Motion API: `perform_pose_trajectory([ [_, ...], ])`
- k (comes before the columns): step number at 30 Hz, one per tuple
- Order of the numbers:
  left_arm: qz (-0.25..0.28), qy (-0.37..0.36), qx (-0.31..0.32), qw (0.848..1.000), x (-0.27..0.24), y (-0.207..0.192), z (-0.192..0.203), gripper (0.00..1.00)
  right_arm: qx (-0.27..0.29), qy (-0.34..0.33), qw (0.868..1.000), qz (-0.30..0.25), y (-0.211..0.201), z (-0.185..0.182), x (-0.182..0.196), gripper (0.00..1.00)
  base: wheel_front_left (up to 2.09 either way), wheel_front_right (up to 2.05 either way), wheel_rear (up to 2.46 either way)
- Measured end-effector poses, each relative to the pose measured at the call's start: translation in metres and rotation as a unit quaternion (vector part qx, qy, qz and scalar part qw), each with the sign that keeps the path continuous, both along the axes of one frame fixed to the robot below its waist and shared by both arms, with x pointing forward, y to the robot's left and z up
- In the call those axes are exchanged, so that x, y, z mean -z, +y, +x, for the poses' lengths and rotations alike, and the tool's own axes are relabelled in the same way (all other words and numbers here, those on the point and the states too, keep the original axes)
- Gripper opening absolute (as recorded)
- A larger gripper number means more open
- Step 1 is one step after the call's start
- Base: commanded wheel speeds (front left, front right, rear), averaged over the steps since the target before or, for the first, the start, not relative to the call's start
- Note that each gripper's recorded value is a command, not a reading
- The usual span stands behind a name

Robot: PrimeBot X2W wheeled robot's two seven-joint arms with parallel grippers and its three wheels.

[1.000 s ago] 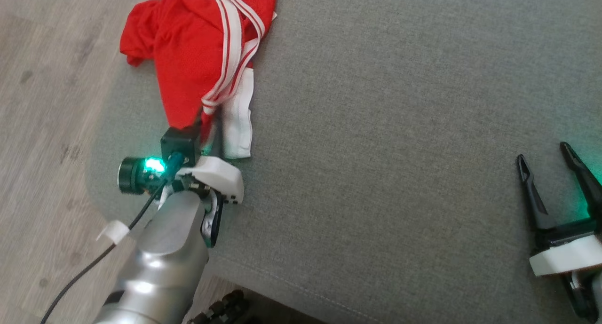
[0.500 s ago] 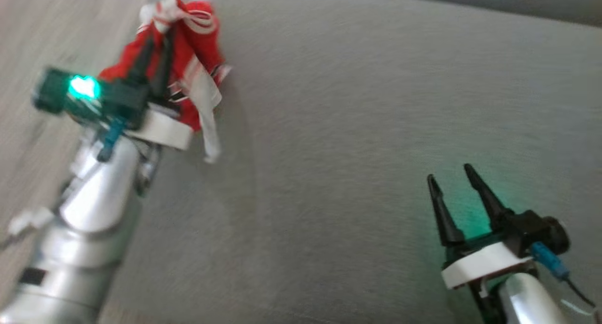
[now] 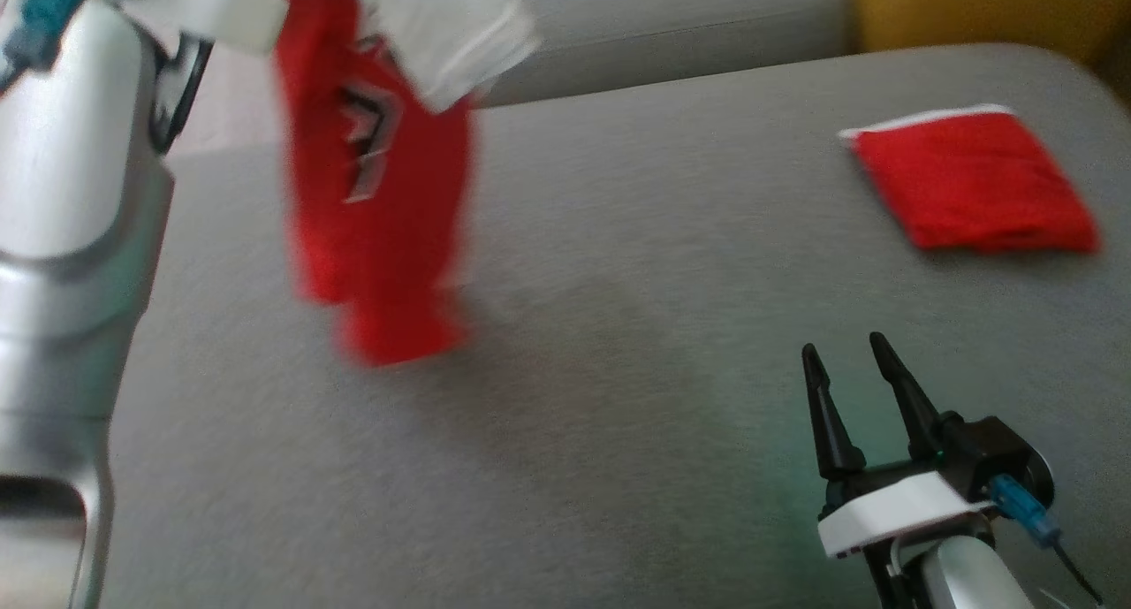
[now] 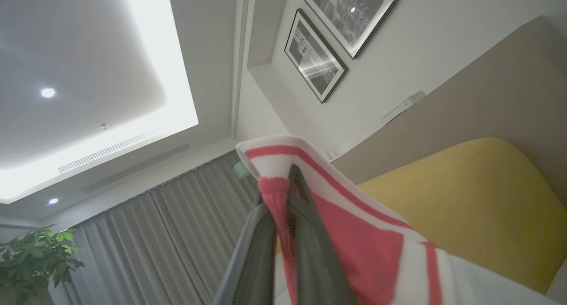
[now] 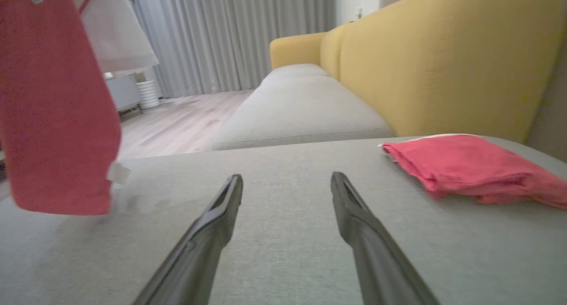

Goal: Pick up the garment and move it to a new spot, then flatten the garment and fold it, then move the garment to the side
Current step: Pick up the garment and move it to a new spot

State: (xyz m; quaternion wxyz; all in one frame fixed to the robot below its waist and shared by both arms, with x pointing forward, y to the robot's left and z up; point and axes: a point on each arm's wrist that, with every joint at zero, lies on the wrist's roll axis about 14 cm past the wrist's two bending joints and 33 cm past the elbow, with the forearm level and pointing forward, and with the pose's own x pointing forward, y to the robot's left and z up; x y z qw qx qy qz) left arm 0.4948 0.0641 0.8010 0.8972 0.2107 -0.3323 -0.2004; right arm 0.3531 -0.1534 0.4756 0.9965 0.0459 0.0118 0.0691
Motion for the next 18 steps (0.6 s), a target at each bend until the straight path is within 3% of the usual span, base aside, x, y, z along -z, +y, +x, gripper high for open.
perform_pose_trajectory([
  [9,-0.013,-0.038,0.120,0.992,-0.054,-0.111,-0.026,0.00,0.105,-0.028,0.994,0.011,-0.060,-0.042,-0.016,1.00,0.00,0.00,0.00],
  [13,-0.002,-0.018,0.162,0.987,-0.041,-0.155,-0.027,0.00,0.145,-0.028,0.989,0.020,-0.081,-0.059,-0.016,1.00,0.00,0.00,0.00],
  [18,0.010,0.016,0.177,0.984,-0.006,-0.173,-0.010,0.00,0.149,-0.005,0.989,0.016,-0.082,-0.058,-0.003,1.00,0.00,0.00,0.00],
])
